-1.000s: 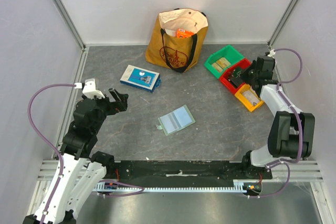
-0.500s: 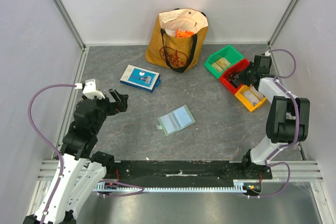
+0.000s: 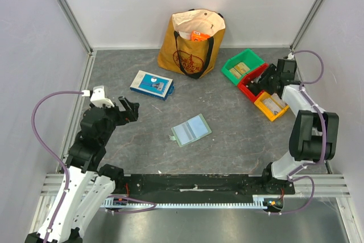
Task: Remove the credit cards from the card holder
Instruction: Place the credit card in the storage box.
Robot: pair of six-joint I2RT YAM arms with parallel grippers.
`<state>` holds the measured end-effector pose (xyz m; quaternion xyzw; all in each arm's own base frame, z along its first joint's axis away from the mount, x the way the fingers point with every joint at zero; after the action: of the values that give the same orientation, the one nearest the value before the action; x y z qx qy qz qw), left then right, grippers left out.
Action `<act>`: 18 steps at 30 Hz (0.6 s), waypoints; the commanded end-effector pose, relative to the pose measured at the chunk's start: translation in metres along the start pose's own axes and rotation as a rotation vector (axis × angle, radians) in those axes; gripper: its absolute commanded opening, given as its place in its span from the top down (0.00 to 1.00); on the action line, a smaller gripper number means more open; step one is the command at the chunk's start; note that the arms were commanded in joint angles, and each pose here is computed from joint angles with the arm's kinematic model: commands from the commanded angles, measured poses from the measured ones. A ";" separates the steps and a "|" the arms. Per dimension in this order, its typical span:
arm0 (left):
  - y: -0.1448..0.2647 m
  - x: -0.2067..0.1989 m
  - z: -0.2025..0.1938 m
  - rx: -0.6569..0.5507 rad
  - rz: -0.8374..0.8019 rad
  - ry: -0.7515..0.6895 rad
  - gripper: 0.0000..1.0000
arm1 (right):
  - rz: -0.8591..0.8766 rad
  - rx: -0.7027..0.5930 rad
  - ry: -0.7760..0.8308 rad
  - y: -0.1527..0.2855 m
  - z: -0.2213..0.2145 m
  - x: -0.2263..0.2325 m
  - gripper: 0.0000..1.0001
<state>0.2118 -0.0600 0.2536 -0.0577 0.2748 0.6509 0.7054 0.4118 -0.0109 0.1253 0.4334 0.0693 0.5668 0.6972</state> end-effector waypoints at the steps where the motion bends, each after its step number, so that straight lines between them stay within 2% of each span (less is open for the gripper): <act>1: -0.004 0.001 0.000 -0.001 -0.002 -0.038 0.03 | -0.029 -0.109 0.063 0.033 0.025 0.001 0.39; 3: -0.005 0.001 -0.001 0.006 -0.002 -0.037 0.03 | -0.033 -0.122 0.080 0.042 0.026 0.001 0.33; 5: -0.006 0.000 -0.003 0.020 -0.008 -0.039 0.03 | -0.024 -0.131 0.101 0.052 0.026 0.003 0.32; 10: -0.015 -0.004 -0.015 0.095 -0.025 -0.035 0.03 | 0.072 -0.153 0.261 0.078 0.005 0.040 0.27; 18: -0.032 -0.018 -0.058 0.350 -0.079 0.092 0.04 | 0.413 -0.075 0.616 0.114 -0.100 0.133 0.23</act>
<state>0.2273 -0.0863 0.2122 0.0247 0.3513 0.6079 0.7117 0.3434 0.1072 0.1956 0.2713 0.1422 0.7377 0.6017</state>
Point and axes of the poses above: each gripper's point midway between its finger pads, its own y axis back along the fingers, its own x axis along the line the jaws close on, z = x × y, the point moved 3 cm from there along y, back along the fingers, and after that the axes turned 8 degrees about y, right-handed, at the moved point
